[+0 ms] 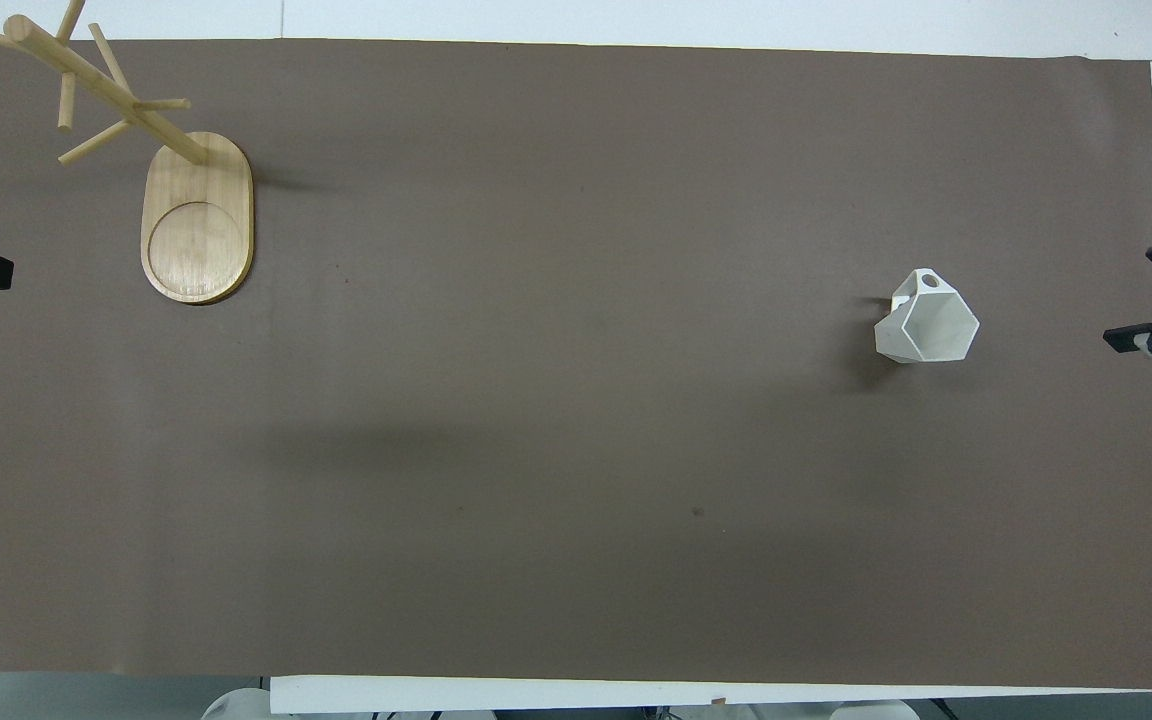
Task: Hang cup on rack
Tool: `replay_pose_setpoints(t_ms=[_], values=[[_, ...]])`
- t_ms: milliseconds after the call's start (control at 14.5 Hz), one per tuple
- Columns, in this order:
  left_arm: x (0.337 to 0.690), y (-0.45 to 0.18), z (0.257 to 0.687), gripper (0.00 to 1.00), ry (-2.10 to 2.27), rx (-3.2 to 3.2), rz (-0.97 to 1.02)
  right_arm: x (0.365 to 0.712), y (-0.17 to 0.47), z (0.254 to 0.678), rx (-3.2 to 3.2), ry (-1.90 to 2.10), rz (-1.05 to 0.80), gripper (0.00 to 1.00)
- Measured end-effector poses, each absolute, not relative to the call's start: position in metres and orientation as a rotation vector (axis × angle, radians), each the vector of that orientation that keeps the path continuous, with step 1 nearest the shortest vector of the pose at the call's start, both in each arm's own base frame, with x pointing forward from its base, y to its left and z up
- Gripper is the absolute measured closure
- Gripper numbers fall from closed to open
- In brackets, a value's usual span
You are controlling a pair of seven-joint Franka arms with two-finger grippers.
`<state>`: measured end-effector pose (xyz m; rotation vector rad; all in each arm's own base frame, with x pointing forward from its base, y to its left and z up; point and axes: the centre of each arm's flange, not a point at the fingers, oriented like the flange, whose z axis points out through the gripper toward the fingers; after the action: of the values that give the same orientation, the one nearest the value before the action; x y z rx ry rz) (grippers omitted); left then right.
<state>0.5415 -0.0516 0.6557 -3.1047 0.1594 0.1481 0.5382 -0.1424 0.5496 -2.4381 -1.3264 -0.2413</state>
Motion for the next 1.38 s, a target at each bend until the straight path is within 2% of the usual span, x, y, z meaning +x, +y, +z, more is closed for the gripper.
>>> replay_pose_setpoints(t_ms=[206, 413, 619, 757, 1032, 1376], values=[[0.542, -0.052, 0.656, 0.0, 0.159, -3.105, 0.148, 0.535, -0.227, 0.48, -2.126, -1.417, -0.434, 0.0], [0.542, -0.052, 0.656, 0.0, 0.159, -3.105, 0.148, 0.54, -0.277, 0.379, -1.832, -1.374, -0.657, 0.0], [0.542, -0.052, 0.656, 0.0, 0.159, -3.105, 0.148, 0.57, -0.264, 0.282, -1.557, -1.359, -0.801, 0.0], [0.542, -0.052, 0.656, 0.0, 0.159, -3.105, 0.148, 0.587, -0.242, 0.24, -1.442, -1.361, -0.84, 0.0], [0.542, -0.052, 0.656, 0.0, 0.159, -3.105, 0.148, 0.596, -0.225, 0.223, -1.362, -1.422, -0.887, 0.0], [0.542, -0.052, 0.656, 0.0, 0.159, -3.105, 0.148, 0.58, -0.216, 0.207, -1.288, -1.451, -0.935, 0.0]])
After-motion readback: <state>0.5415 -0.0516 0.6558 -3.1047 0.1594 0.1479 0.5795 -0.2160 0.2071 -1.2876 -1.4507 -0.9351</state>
